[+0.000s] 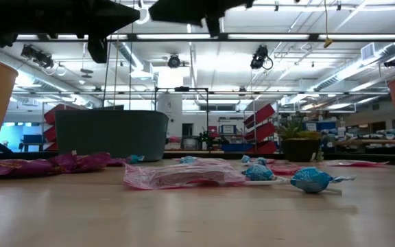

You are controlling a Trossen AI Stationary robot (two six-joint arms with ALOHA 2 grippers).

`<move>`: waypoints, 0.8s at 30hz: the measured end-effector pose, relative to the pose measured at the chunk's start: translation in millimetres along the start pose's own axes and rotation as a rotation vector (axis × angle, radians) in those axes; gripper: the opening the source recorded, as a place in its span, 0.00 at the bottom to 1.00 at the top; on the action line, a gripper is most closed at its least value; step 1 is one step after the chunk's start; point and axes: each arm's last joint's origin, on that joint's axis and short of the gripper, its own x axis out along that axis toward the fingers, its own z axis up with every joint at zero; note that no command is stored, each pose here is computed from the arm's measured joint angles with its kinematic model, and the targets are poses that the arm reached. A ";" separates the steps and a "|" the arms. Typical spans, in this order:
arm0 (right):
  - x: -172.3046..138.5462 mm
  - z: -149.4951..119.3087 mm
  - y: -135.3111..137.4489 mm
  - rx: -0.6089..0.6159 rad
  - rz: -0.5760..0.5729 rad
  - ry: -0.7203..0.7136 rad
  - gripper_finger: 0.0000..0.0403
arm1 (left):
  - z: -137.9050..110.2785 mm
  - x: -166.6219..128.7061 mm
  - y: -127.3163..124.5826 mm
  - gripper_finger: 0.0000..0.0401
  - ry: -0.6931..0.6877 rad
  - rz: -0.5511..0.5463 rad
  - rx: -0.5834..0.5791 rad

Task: Sort candy
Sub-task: Put the purple candy into the orange bin

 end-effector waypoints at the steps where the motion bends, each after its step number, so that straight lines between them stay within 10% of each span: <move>1: 4.2 -2.9 -2.0 0.010 -0.001 -0.004 0.08 | 0.0 0.0 0.0 0.01 0.000 0.000 0.000; 24: 68.3 -75.6 -26.4 0.056 0.059 0.007 0.08 | -0.1 0.0 0.7 0.01 -0.002 0.023 0.030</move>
